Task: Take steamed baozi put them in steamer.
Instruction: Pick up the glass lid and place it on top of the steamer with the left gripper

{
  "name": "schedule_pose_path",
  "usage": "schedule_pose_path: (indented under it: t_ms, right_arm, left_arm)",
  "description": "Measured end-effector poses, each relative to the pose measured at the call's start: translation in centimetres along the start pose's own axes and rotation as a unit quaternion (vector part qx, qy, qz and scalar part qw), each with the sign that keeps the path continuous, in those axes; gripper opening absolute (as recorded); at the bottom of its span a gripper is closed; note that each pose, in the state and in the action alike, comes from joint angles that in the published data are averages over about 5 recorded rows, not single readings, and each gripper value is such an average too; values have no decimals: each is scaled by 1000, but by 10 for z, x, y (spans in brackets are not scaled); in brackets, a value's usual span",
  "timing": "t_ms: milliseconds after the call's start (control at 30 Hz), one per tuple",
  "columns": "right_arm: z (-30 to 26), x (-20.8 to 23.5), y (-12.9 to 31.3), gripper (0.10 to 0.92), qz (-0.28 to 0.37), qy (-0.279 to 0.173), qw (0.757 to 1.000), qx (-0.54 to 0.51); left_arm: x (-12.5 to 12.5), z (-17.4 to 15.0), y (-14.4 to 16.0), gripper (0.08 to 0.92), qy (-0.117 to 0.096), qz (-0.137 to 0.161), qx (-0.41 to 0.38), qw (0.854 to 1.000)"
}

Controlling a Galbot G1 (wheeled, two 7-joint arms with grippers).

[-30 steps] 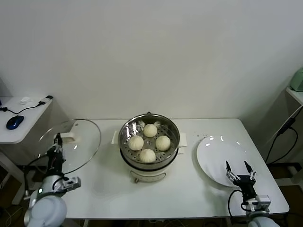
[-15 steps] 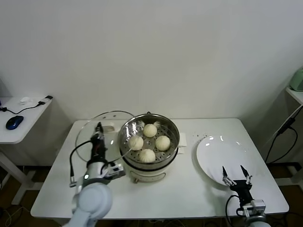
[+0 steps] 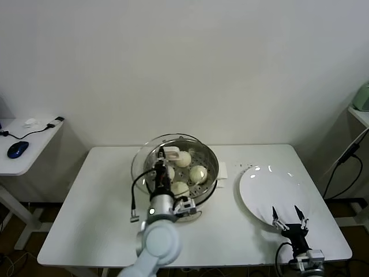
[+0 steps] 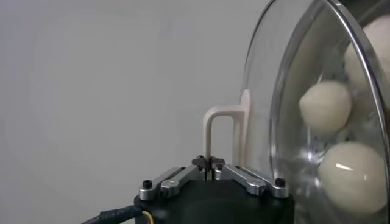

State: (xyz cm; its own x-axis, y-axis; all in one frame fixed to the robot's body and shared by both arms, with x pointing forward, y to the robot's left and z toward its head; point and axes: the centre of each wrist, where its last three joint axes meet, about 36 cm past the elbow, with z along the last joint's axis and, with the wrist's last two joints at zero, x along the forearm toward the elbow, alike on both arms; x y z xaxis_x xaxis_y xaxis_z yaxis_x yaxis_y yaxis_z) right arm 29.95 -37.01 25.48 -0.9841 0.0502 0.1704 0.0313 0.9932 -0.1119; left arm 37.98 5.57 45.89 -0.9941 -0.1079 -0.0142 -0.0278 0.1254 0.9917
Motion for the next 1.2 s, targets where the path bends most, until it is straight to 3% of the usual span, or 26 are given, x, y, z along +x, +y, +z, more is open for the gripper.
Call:
schedule_pose_path:
  t_ms: [200,433,800,1200]
  right_arm:
    - [4,-2,3,823,1,-5,1000,-1]
    - [7,-2,5,823,4,-8,1000,-1]
    - [9,-6,8,823,10,-17,1000,3]
    - [10,-10,12,823,12,-32,999,11]
  left_arm:
    - [-2,-27,-7,132,-8,3,0,1000]
    - [-13,-44,-18,132,-2,8,-6,1000]
    - [-26,-39,-39,132,20,18,-24,999]
    - [-25,-35,-51,143,24,19,-37,999]
